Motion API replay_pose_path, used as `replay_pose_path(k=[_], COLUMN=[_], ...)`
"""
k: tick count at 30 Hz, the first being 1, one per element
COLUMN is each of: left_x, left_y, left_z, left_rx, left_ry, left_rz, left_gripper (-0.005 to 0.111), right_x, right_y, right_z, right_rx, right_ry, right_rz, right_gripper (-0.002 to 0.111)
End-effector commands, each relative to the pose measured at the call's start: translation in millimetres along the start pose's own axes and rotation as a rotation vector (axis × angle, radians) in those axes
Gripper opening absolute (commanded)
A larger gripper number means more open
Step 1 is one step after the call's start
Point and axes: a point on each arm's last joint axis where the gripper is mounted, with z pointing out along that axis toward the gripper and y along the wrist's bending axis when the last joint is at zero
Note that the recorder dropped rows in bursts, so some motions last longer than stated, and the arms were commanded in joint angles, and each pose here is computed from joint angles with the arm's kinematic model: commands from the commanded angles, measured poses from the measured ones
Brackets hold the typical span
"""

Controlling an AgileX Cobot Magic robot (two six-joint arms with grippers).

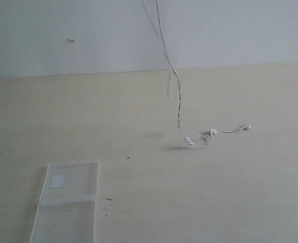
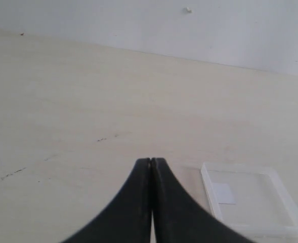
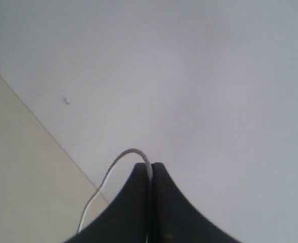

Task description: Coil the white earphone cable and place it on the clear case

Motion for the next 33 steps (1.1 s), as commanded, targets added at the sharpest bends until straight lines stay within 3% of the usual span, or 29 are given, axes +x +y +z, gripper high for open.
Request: replay_pose_path(k=[1, 8, 17, 25, 33], left_x=[0.2, 0.2, 0.2, 0.2, 0.2], left_y=[0.1, 0.1, 0.1, 0.1, 0.1], left_z=[-0.1, -0.1, -0.1, -0.1, -0.1], left_rx=[0.001, 0.001, 0.001, 0.001, 0.001], left_ry=[-0.007, -0.007, -0.007, -0.007, -0.007], left_rz=[0.008, 0.008, 0.008, 0.008, 0.008], left_gripper=[0.000, 0.000, 0.000, 0.000, 0.000], right_x=[-6.4, -8.3, -2.4, 6.8, 16.3], right_y=[-20.7, -34.4, -33.1, -17.2, 3.7], right_z=[-26.6, -43.1, -44.0, -36.4, -8.1], right_rx=[0.041, 0.097, 0.075, -0.054, -0.102], right_ry=[-0.055, -0.078, -0.014, 0.091, 0.188], right_rz=[0.021, 0.003, 0.021, 0.012, -0.010], right_gripper=[0.000, 0.000, 0.000, 0.000, 0.000])
